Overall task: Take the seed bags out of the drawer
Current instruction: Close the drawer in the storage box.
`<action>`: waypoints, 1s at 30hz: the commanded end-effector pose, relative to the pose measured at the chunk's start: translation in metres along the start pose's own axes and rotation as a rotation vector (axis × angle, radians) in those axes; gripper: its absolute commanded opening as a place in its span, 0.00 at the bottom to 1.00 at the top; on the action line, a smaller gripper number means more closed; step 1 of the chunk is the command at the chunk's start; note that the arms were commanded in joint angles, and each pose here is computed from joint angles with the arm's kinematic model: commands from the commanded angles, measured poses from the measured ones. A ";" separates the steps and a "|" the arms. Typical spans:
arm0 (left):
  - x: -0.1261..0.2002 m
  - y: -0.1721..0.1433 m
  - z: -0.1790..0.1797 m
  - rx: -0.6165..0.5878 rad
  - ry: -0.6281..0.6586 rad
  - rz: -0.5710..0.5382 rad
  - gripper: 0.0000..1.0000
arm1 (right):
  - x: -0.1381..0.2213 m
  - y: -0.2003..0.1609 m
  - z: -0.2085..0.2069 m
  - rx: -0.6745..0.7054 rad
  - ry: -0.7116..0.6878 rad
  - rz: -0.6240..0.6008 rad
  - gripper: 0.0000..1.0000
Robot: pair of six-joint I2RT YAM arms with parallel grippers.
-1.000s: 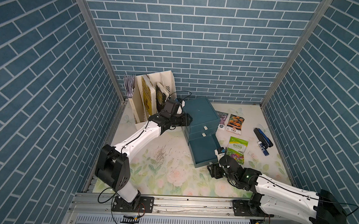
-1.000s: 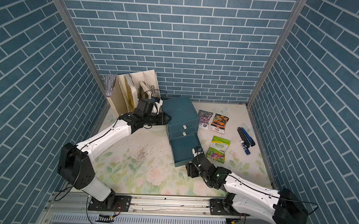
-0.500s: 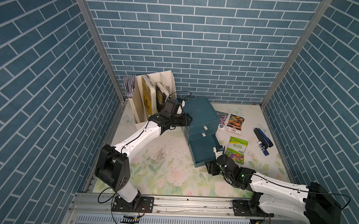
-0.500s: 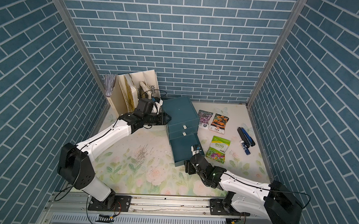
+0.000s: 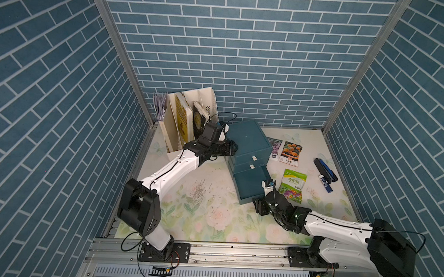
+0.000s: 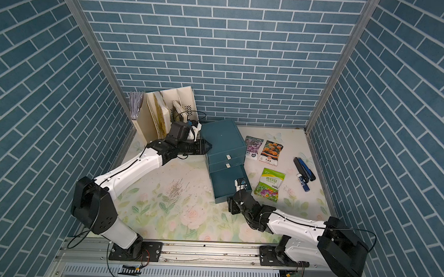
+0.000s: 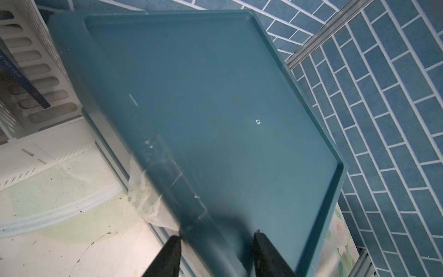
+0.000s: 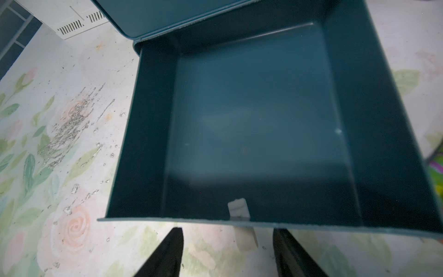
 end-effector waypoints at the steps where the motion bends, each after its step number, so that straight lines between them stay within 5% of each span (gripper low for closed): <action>1: -0.015 -0.045 0.041 0.027 0.175 0.205 0.52 | -0.003 0.008 0.001 0.032 -0.019 -0.042 0.63; 30: -0.016 -0.043 0.040 0.016 0.173 0.220 0.52 | -0.036 0.049 -0.017 0.077 -0.058 -0.147 0.60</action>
Point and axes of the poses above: each gripper's point midway between its finger pads, its own x axis back along the fingers, its own z axis along the line the jaws close on, y = z × x, the point moved 6 cm from there along x, back along the fingers, and after that the axes turned 8 degrees about x, right-handed, at the moved point
